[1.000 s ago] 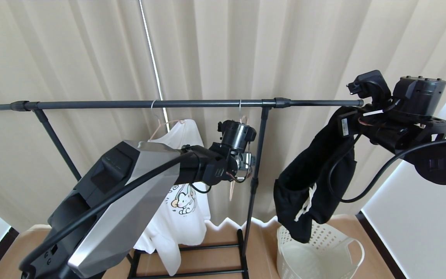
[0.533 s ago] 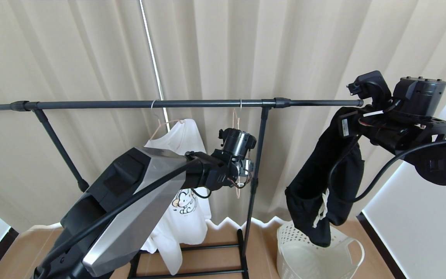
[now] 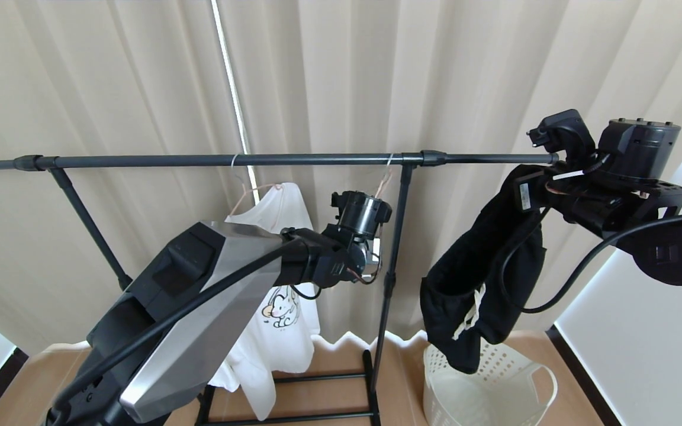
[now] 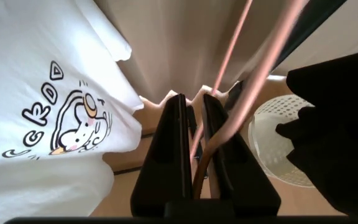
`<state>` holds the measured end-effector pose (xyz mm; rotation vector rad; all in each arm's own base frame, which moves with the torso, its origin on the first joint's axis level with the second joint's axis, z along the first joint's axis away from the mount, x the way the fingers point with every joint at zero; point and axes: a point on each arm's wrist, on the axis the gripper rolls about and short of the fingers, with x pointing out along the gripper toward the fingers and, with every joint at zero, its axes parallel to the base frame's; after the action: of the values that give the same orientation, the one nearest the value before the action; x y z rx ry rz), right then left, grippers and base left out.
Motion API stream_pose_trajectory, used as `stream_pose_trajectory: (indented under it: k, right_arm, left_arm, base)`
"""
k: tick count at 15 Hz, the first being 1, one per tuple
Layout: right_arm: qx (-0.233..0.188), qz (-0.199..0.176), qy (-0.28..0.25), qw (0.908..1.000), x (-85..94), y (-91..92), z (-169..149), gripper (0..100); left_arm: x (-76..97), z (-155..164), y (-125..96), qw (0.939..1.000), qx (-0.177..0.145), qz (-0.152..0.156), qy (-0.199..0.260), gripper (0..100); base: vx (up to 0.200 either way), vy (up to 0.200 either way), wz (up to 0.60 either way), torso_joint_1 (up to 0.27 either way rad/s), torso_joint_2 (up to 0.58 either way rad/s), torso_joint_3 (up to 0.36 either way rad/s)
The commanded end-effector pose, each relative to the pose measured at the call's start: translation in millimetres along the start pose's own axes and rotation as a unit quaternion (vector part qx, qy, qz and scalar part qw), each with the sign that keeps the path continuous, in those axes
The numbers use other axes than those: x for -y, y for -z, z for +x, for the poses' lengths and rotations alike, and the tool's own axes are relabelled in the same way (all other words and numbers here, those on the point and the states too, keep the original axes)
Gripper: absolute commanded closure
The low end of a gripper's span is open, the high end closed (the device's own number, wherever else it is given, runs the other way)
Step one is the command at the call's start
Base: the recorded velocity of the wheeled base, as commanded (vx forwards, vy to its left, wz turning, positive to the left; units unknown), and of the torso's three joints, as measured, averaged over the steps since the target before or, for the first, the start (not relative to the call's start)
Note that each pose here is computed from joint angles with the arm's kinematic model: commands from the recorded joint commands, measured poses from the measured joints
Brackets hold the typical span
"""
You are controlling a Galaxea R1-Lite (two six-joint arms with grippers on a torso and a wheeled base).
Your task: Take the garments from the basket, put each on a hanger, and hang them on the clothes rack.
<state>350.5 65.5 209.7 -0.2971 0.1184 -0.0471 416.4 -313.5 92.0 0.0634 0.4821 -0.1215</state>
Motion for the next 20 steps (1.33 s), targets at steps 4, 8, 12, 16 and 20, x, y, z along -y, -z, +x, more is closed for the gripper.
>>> stream_pose_trajectory:
  k: [4, 8, 12, 16, 20]
  right_arm:
    - [0.000, 0.000, -0.001, 1.0000, -0.7, -0.4, -1, 100]
    - [0.001, 0.000, 0.000, 1.0000, -0.1, -0.6, -1, 100]
    - [0.000, 0.000, 0.000, 1.0000, -0.3, -0.2, -1, 100]
    - [0.000, 0.000, -0.001, 1.0000, -0.8, -0.3, -1, 100]
    - [-0.003, -0.001, -0.001, 1.0000, -1.2, 1.7, 1, 100]
  left_arm:
    - [-0.6, -14, -16, 0.9997, 0.020, -0.011, -0.009, 100]
    - [-2.5, -26, -28, 0.9990, 0.036, -0.021, -0.017, 100]
    - [-4.4, -31, -28, 0.9988, 0.031, -0.033, -0.018, 100]
    - [-10.3, -41, -23, 0.9992, 0.016, -0.030, -0.021, 100]
    - [-15.1, -58, -24, 0.9994, 0.008, -0.029, -0.018, 100]
  base:
    - [0.000, 0.000, 0.00, 0.000, 0.00, 0.000]
    - [0.000, 0.000, 0.00, 0.000, 0.00, 0.000]
    - [0.000, 0.000, 0.00, 0.000, 0.00, 0.000]
    - [0.000, 0.000, 0.00, 0.000, 0.00, 0.000]
    - [0.000, 0.000, 0.00, 0.000, 0.00, 0.000]
